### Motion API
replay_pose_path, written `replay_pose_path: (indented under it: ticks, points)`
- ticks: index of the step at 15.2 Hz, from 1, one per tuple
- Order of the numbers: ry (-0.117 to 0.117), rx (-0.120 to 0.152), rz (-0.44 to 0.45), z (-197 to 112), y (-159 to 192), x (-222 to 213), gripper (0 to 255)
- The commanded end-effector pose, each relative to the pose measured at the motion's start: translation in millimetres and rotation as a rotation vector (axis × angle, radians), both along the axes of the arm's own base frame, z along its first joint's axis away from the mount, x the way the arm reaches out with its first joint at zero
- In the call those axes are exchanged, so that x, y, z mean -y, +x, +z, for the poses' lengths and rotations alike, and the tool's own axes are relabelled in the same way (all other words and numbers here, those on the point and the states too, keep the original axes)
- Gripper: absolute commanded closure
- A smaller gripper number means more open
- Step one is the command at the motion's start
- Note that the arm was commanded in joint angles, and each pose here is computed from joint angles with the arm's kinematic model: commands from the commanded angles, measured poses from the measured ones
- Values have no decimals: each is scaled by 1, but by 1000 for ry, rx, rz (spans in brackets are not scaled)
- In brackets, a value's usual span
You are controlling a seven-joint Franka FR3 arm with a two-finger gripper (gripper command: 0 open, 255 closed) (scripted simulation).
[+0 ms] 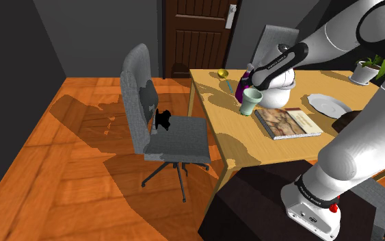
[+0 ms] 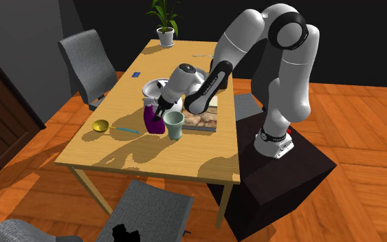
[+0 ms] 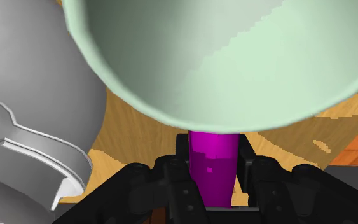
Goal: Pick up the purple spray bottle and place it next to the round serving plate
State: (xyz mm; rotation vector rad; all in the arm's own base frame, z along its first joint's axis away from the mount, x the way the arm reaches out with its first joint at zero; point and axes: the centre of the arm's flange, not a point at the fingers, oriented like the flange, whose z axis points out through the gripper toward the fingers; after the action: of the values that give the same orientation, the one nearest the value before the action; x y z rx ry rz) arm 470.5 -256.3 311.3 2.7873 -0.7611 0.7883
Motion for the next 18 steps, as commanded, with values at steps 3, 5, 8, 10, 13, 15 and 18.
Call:
replay_pose_path:
  ticks: [3, 5, 8, 10, 13, 15, 18]
  points:
    - [0, 0, 0, 21, 0, 0, 255]
    - [0, 0, 0, 32, 0, 0, 255]
    - [0, 0, 0, 48, 0, 0, 255]
    - [0, 0, 0, 58, 0, 0, 255]
    - [0, 0, 0, 74, 0, 0, 255]
    - [0, 0, 0, 85, 0, 0, 255]
    - [0, 0, 0, 101, 0, 0, 255]
